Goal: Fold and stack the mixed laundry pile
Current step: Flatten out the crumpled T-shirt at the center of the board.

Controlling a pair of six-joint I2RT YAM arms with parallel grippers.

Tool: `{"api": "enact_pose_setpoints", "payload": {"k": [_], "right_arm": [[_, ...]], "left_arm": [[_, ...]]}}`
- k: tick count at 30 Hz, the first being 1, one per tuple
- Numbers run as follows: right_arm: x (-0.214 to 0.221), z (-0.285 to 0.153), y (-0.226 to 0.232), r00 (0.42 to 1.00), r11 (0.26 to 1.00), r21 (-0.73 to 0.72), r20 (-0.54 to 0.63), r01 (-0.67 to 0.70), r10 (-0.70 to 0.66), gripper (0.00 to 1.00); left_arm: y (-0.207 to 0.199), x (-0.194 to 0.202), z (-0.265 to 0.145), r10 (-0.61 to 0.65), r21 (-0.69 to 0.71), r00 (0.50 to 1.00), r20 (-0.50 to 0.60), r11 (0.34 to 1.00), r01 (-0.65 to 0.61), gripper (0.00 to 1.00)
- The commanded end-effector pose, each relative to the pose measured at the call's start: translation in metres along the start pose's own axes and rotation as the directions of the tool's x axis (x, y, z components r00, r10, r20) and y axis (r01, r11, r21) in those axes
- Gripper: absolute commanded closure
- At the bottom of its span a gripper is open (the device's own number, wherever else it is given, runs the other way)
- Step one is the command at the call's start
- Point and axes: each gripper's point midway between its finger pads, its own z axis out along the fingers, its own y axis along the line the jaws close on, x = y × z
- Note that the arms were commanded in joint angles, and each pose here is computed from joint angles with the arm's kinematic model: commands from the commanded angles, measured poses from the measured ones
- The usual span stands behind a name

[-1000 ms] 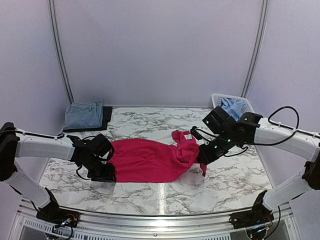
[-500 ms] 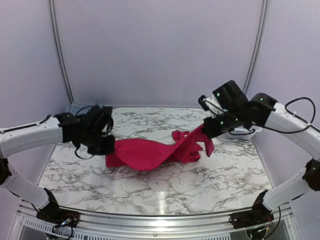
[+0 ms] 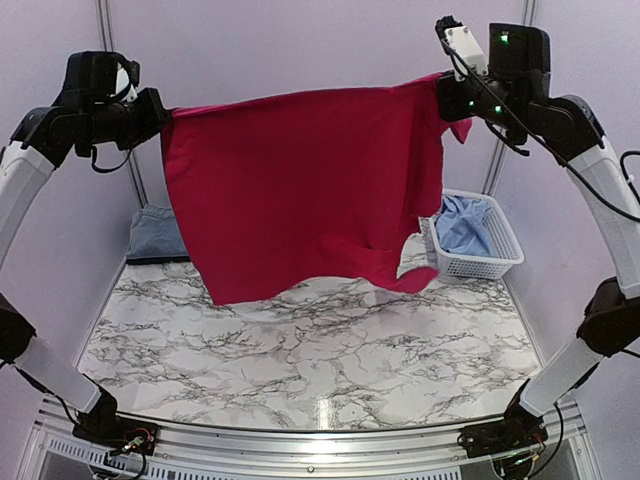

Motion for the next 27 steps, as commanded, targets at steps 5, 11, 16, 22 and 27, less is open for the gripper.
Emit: {"api": "enact_pose_setpoints", "payload": {"k": [5, 11, 16, 22, 27], "right_arm": [[-0.038, -0.005, -0.007, 0.987, 0.995, 0.036, 0.13, 0.088, -0.092, 1.0], [-0.05, -0.008, -0.027, 0.981, 0.983, 0.155, 0.148, 0.099, -0.122, 1.0], [-0.069, -0.022, -0.047, 0.967, 0.966, 0.237, 0.201, 0.105, -0.154, 1.0], [-0.09, -0.06, -0.033, 0.946, 0.983, 0.157, 0.292, 0.1, -0.143, 1.0], [-0.106, -0.118, 0.01, 0.915, 0.991, -0.019, 0.387, 0.132, -0.115, 1.0]], "left_arm": [[-0.019, -0.019, -0.003, 0.074, 0.082, 0.997, 0.005, 0.994, -0.074, 1.0], [-0.015, -0.029, -0.007, 0.061, 0.066, 0.998, 0.034, 0.996, -0.063, 1.0], [-0.023, -0.037, -0.01, 0.045, 0.106, 0.998, 0.044, 0.993, -0.049, 1.0], [-0.047, -0.044, -0.039, 0.055, 0.241, 0.997, 0.058, 0.968, -0.067, 1.0], [-0.071, -0.041, -0.083, 0.071, 0.38, 0.995, 0.072, 0.92, -0.093, 1.0]]}}
